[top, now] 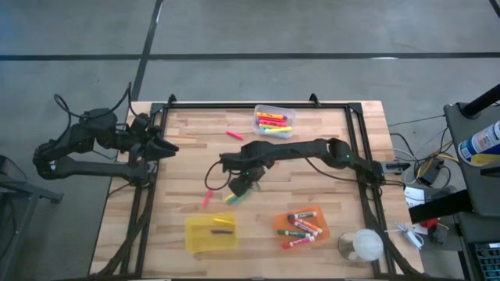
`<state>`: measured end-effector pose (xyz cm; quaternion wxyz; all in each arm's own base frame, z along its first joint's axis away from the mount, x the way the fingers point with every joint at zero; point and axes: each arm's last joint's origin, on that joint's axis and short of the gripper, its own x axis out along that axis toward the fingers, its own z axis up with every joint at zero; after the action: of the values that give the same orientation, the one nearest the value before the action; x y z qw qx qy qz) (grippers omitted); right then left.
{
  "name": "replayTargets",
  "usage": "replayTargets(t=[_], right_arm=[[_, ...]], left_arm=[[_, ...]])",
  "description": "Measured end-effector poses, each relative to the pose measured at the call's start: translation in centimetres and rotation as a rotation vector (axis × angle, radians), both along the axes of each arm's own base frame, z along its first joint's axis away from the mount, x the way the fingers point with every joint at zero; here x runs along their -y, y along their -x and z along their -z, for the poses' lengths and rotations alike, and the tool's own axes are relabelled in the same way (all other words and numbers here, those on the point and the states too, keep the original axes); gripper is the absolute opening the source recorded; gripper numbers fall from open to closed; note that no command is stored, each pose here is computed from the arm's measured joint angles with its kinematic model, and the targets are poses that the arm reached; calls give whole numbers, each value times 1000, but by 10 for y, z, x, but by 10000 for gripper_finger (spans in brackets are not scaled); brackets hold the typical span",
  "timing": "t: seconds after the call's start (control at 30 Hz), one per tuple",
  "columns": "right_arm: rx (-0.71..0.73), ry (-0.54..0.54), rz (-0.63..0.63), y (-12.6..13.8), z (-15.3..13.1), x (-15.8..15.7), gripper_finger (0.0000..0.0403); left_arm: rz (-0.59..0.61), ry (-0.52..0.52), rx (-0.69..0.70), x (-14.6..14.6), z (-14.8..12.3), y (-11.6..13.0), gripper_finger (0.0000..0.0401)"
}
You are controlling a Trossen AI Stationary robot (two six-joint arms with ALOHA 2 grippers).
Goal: Pick & Place Markers
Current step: Put the top green pen into the yellow bin
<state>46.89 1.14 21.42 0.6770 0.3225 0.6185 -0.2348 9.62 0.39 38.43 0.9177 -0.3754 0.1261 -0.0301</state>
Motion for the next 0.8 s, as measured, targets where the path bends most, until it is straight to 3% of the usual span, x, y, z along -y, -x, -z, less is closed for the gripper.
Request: replayTargets(t=[0.33,0.8], right_arm=[[-119,5,8,12,40,19,114],[-107,-42,17,14,64,21,111]], left_arm=[[-2,7,0,0,0,0,140],[-2,7,0,0,0,0,140]])
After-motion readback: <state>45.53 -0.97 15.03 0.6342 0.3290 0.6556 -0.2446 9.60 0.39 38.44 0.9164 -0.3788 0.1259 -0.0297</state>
